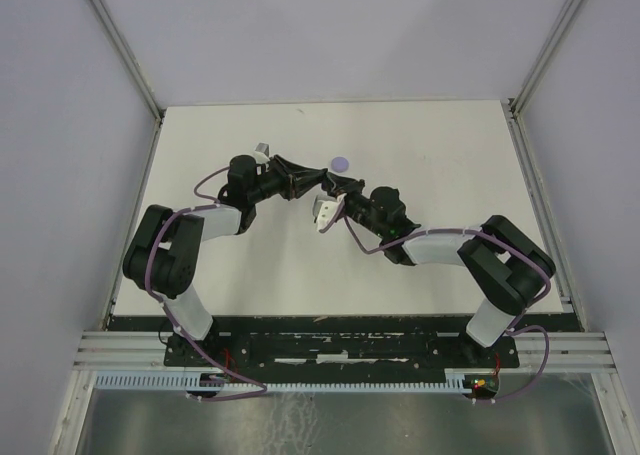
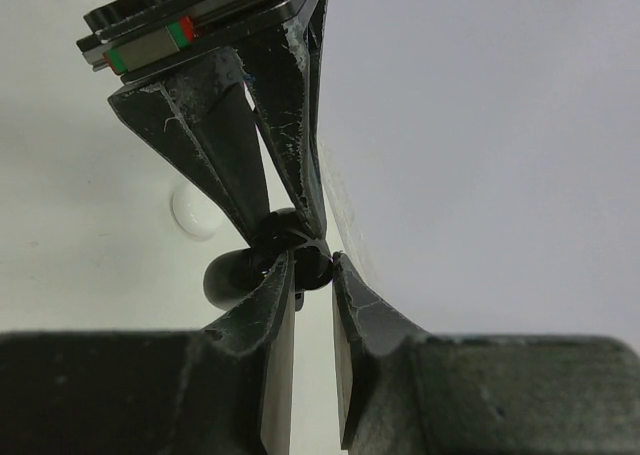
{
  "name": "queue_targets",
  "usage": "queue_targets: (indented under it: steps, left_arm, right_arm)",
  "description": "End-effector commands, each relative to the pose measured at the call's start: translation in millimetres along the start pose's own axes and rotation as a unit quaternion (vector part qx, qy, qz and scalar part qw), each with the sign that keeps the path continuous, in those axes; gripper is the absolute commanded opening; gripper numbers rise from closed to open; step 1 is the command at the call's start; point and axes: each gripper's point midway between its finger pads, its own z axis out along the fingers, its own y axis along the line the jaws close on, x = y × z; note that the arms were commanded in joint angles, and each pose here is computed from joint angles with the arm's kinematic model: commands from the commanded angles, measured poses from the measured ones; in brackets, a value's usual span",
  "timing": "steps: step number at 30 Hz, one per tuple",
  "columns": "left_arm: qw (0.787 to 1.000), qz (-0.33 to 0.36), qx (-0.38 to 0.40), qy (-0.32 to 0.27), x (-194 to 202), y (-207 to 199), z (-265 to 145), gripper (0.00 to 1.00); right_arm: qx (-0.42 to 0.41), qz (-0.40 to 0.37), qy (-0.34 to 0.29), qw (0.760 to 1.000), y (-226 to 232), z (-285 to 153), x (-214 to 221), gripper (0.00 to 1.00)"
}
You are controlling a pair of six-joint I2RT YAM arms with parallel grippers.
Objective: Insert the wireless bluetooth earbuds into the charging case
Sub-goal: Place the earbud in the charging case.
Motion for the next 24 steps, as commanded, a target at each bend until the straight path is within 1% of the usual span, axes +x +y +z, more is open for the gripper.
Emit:
queue_targets:
  steps: [1,3,7,10,12,14,16,20,24]
  left_arm:
    - [0.998,0.017,0.066,0.009,-2.1,-47.3,3.1,0.03]
    - [0.997,0.015,0.069,0.01,-2.7,-48.8,4.2,0.03]
    - [0.997,0.014,0.073,0.007,-5.1,-53.0,6.3,0.03]
    - [0.997,0.016,0.075,0.006,-6.3,-55.9,7.3,0.03]
    - [0.997,0.017,0.076,0.006,-6.7,-57.1,7.9,0.03]
    - [0.997,0.018,0.075,0.005,-7.9,-56.7,8.6,0.03]
    - [0.997,0.018,0.074,0.005,-8.3,-56.0,9.8,0.03]
    - [0.997,0.022,0.067,0.005,-10.2,-50.7,12.6,0.03]
    - [0.998,0.024,0.059,0.004,-10.7,-43.8,14.1,0.03]
  right_arm:
    - [0.001,0.01,-0.003,1.0,0.2,-6.6,-5.8,0.02]
    - [0.001,0.017,-0.002,1.0,2.4,-7.0,-6.4,0.02]
    - [0.0,0.028,-0.002,1.0,6.6,-7.0,-8.7,0.08]
    - [0.005,0.043,-0.003,0.999,7.2,-5.8,-12.1,0.14]
    - [0.015,0.056,-0.004,0.998,4.6,-5.5,-14.6,0.21]
    - [0.021,0.065,-0.006,0.998,2.6,-6.1,-17.2,0.24]
    - [0.033,0.083,-0.01,0.996,-2.1,-6.8,-20.6,0.31]
    - [0.064,0.118,-0.021,0.991,-17.9,-11.0,-28.2,0.36]
    - [0.095,0.137,-0.044,0.985,-36.9,-17.5,-40.6,0.5]
